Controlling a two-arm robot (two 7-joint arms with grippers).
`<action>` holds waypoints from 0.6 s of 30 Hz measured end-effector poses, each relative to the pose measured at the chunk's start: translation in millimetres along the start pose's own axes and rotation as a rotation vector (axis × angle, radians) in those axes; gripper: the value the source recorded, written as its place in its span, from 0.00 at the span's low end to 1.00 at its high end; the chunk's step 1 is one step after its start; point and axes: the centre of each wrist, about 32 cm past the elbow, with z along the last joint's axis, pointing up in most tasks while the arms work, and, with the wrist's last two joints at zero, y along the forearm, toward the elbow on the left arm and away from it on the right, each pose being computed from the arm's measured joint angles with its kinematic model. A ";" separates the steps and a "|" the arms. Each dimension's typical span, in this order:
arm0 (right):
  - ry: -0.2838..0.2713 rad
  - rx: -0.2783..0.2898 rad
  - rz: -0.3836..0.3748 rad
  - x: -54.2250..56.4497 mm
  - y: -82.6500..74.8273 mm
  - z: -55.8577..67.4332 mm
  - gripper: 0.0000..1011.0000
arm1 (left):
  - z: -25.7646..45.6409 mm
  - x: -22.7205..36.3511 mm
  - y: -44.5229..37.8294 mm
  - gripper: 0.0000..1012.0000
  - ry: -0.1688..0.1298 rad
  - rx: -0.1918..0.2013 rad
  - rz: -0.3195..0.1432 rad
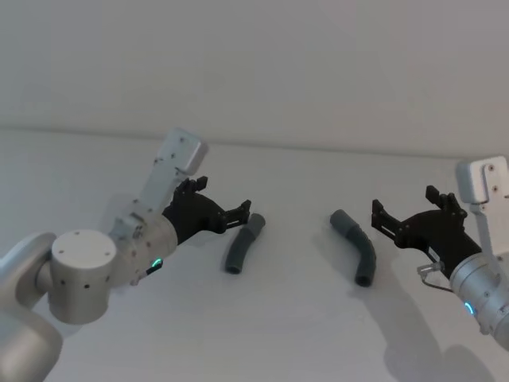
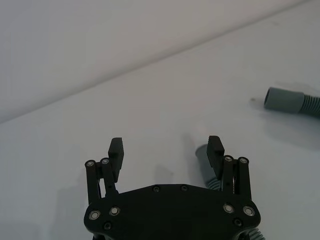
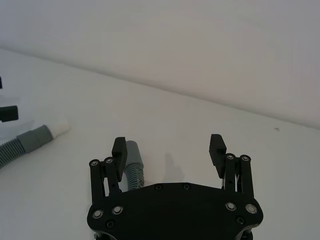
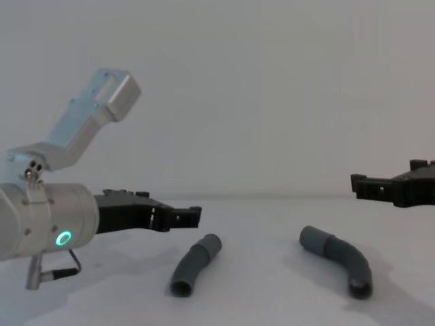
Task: Use both hands to pick up one end of the pipe from the table, align the ends, and insert them.
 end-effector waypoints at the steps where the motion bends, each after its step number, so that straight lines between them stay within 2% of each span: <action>1: 0.000 -0.002 0.001 0.2 0.4 0.3 0.99 | 0.2 -0.5 -0.9 0.99 -0.003 0.007 -0.004; 8: 0.002 -0.025 0.012 3.5 4.2 3.6 0.99 | 8.3 -3.7 -9.2 0.99 -0.022 0.048 -0.024; 18: 0.006 -0.070 0.037 4.7 10.9 6.5 0.99 | 15.0 -15.5 -15.5 0.99 -0.013 0.087 -0.027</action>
